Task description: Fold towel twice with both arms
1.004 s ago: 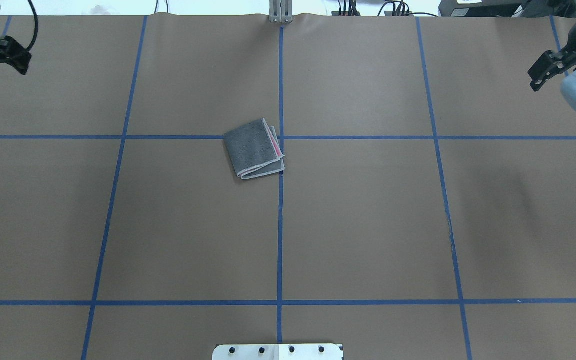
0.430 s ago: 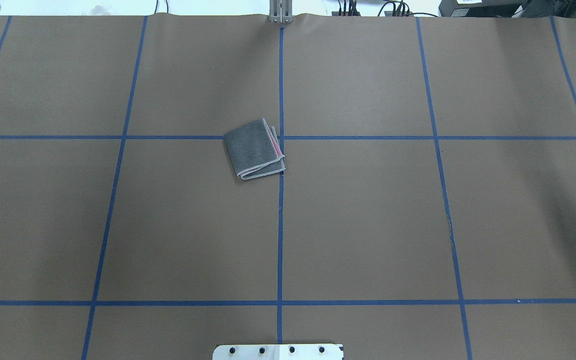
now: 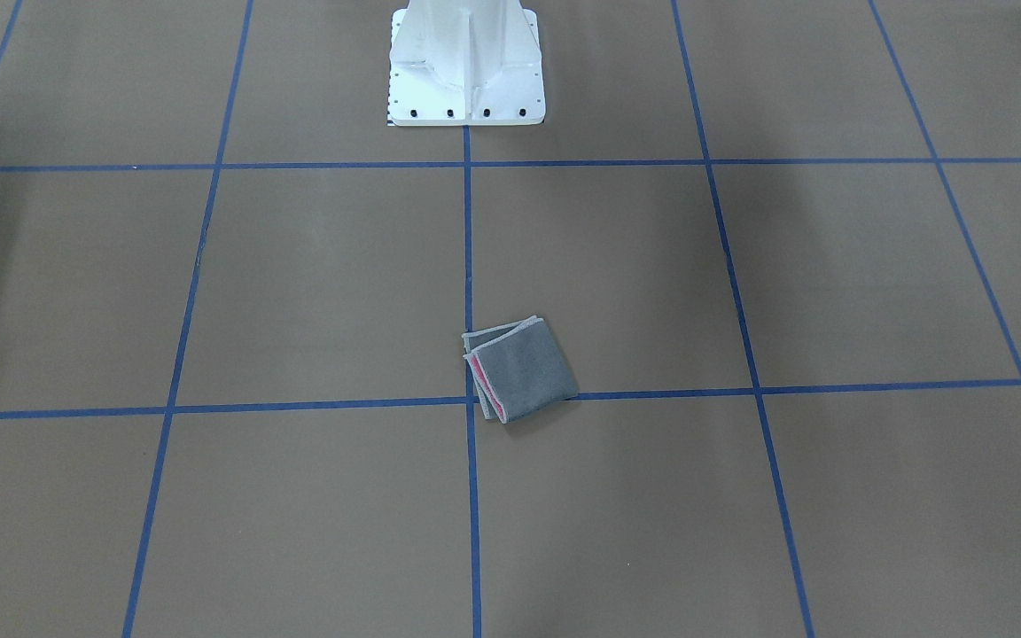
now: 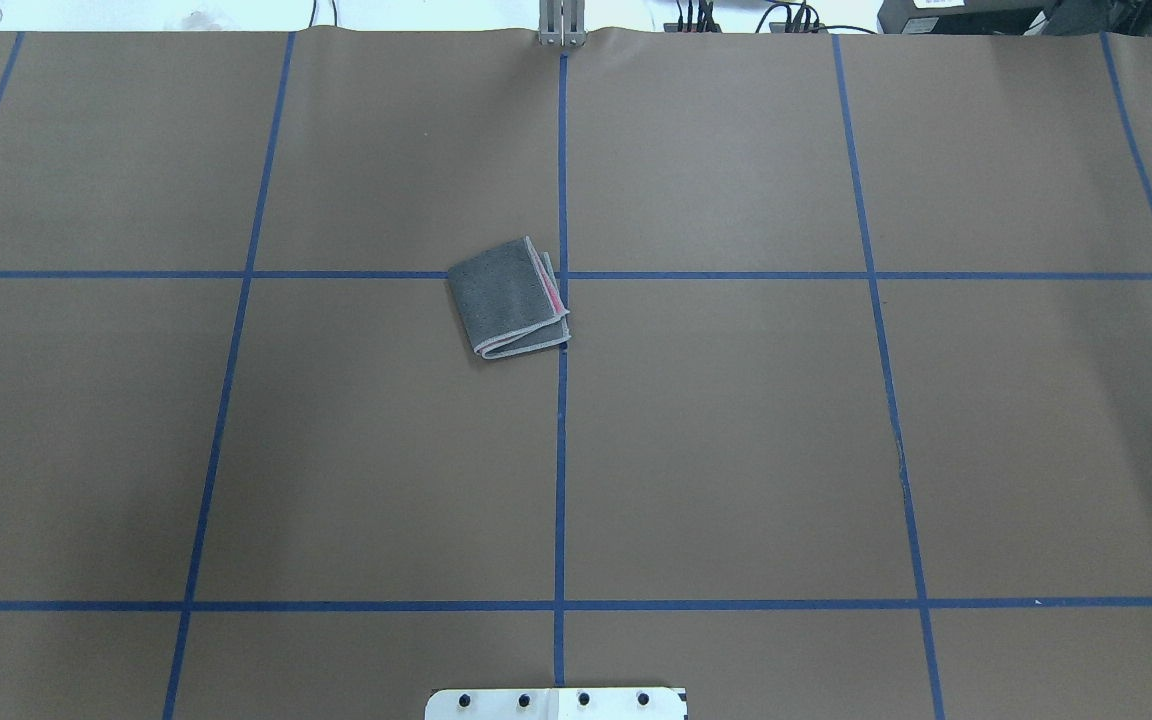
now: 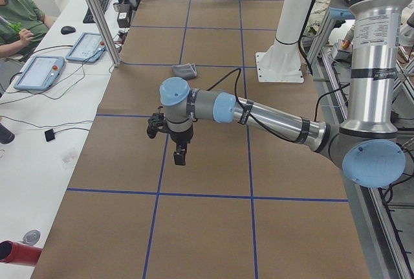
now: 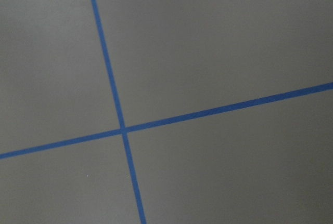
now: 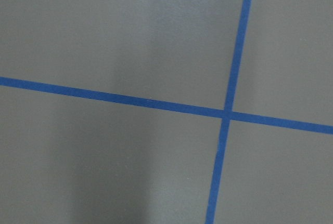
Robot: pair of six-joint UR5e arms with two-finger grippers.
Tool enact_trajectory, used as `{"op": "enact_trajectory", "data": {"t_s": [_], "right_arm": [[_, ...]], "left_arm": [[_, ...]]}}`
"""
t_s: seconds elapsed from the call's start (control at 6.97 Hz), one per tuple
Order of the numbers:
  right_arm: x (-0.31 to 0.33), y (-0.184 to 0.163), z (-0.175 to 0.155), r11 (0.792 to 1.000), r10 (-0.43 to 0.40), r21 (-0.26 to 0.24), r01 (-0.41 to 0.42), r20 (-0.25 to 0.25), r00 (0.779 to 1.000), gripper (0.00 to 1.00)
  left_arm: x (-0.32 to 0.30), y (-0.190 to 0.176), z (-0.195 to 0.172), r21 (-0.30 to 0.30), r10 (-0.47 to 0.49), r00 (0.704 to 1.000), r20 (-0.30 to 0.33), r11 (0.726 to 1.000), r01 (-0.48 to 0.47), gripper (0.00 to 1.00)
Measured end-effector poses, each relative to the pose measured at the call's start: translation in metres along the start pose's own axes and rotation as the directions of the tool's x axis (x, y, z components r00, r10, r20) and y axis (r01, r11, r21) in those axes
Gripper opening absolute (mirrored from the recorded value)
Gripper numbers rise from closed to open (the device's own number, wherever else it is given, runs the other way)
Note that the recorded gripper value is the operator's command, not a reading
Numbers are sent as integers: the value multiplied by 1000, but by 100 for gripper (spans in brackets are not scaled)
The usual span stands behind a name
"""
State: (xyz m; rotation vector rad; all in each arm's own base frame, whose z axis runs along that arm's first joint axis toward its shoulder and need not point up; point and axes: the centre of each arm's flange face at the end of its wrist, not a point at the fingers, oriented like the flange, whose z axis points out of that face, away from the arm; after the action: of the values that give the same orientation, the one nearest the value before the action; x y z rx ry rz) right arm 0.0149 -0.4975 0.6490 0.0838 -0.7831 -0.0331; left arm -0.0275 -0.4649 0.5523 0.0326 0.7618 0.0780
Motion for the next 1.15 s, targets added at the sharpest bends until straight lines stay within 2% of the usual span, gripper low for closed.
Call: {"op": "enact_trajectory", "data": {"t_s": [0.29, 0.57, 0.86, 1.15], "right_arm": [[6, 7, -22, 999, 37, 22, -38, 23, 999, 100], [-10, 10, -50, 997, 73, 6, -74, 24, 997, 100], [-12, 13, -53, 997, 82, -8, -81, 23, 996, 100], [-7, 14, -49, 996, 89, -17, -89, 20, 996, 100]], "left_arm": [[-33, 21, -1, -2, -37, 999, 22, 999, 37, 100], [-50, 25, 13, -22, -63, 997, 31, 998, 64, 100], [-79, 24, 44, -12, -51, 998, 30, 999, 52, 100], [-87, 19, 54, 14, -31, 999, 23, 999, 31, 100]]}}
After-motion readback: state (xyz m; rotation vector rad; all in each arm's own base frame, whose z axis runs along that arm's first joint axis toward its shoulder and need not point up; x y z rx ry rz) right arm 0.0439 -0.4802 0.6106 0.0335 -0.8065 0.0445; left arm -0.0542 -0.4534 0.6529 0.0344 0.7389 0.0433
